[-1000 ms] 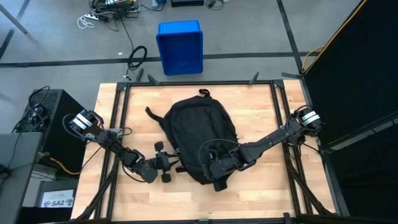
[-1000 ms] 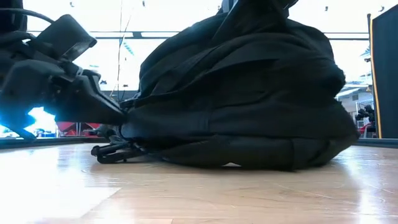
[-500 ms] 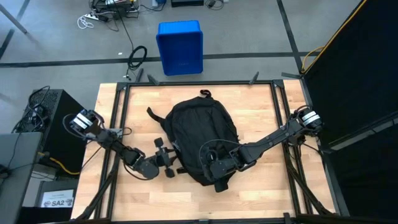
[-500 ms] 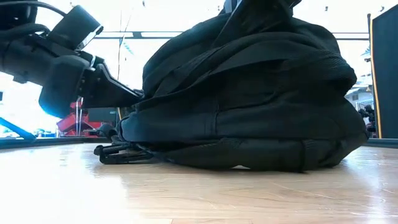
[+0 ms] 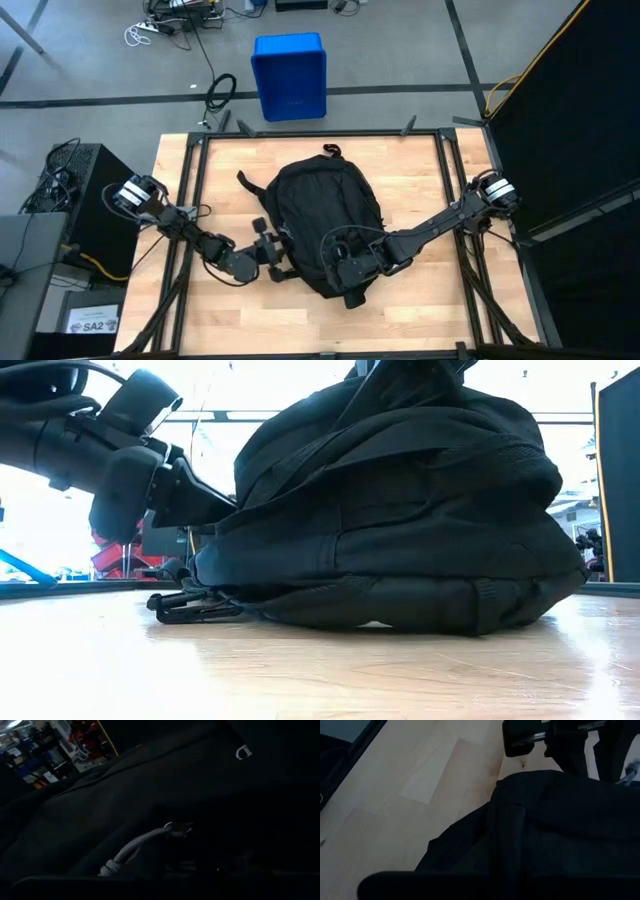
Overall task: Unpack backpack
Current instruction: Open the backpack
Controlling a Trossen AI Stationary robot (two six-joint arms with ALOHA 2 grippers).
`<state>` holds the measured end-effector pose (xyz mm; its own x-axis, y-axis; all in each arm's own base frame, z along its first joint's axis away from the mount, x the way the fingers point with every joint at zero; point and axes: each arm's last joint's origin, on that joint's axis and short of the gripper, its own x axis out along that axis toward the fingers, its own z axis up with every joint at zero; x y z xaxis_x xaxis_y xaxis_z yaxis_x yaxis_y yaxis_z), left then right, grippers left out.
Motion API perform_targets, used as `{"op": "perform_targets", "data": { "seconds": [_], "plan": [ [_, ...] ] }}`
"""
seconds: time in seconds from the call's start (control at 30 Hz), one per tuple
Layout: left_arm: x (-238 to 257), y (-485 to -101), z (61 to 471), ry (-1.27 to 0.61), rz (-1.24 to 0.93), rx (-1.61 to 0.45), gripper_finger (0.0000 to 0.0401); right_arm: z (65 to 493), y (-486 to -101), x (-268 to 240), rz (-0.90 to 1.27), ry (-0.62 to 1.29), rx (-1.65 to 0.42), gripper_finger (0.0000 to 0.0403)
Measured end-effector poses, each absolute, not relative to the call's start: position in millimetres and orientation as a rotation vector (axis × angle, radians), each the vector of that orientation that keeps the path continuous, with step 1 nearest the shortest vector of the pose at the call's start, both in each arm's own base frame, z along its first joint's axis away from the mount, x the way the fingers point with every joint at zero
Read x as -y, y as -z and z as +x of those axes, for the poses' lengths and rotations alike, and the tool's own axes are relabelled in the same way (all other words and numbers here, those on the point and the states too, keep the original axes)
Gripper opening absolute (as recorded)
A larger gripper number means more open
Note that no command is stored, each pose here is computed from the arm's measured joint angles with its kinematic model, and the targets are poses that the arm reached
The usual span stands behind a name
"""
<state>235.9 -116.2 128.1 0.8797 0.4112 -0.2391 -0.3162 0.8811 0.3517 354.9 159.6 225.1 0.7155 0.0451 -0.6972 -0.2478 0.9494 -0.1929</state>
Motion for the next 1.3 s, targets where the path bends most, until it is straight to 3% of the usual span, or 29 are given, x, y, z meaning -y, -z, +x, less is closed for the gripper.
{"op": "perform_targets", "data": {
  "seconds": [0.57, 0.83, 1.3],
  "plan": [
    [102, -115, 238, -0.324, 0.19, -0.443, 0.0076, 355, -225, -159, -0.284, -0.16, -0.756, 0.0005],
    [105, -110, 237, -0.165, 0.105, -0.519, 0.0076, 355, -225, -160, -0.283, -0.169, -0.759, 0.0012],
    [113, -120, 243, 0.003, 0.084, -0.419, 0.0076, 361, -226, -149, -0.266, -0.141, -0.745, 0.0005]
  ]
}}
